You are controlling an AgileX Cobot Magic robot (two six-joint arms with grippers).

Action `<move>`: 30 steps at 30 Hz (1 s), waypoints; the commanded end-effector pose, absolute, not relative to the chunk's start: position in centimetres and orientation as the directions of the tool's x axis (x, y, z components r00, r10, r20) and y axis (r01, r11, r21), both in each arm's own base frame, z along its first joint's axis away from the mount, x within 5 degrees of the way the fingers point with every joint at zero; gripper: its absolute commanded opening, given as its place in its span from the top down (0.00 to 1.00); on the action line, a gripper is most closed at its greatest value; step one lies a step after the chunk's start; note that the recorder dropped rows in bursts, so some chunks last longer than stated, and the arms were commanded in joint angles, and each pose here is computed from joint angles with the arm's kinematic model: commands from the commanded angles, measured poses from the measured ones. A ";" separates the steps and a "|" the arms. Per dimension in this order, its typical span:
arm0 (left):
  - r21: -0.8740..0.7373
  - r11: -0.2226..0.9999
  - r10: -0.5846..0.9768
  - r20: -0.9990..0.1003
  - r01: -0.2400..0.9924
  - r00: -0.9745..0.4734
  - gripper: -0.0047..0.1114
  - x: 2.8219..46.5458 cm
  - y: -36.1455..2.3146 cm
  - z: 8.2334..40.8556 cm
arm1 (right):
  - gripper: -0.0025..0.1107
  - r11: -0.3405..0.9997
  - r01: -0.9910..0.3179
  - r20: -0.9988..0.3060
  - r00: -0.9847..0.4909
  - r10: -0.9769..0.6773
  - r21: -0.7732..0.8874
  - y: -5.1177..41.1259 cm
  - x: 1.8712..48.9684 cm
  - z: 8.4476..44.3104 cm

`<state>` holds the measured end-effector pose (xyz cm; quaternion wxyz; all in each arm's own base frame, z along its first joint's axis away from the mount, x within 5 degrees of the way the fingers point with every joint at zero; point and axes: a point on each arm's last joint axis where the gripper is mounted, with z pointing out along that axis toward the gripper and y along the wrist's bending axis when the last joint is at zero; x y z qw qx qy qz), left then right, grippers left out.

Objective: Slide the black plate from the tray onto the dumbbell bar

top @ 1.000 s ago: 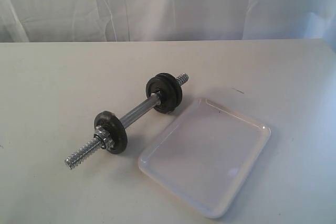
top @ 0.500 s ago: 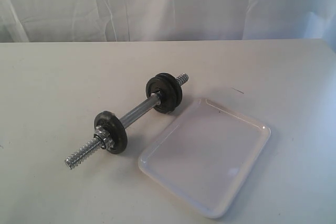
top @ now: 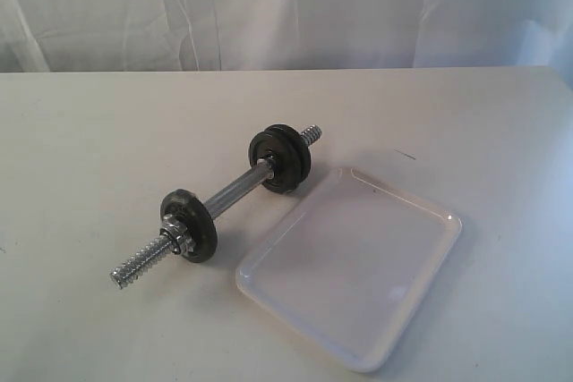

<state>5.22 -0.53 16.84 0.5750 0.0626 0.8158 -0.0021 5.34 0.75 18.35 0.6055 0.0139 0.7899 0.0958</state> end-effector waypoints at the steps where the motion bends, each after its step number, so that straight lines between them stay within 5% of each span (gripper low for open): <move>1: 0.057 0.993 0.087 -0.941 0.099 -0.326 0.96 5.2 -0.5 16.8 | 0.98 0.990 -0.141 -0.970 -0.241 -0.042 -0.008 0.7 5.3 18.3; 30: 0.057 0.993 0.087 -0.941 0.099 -0.326 0.96 5.2 -0.5 16.8 | 0.98 0.989 -0.145 -0.969 -0.239 -0.057 -0.022 0.7 5.3 18.3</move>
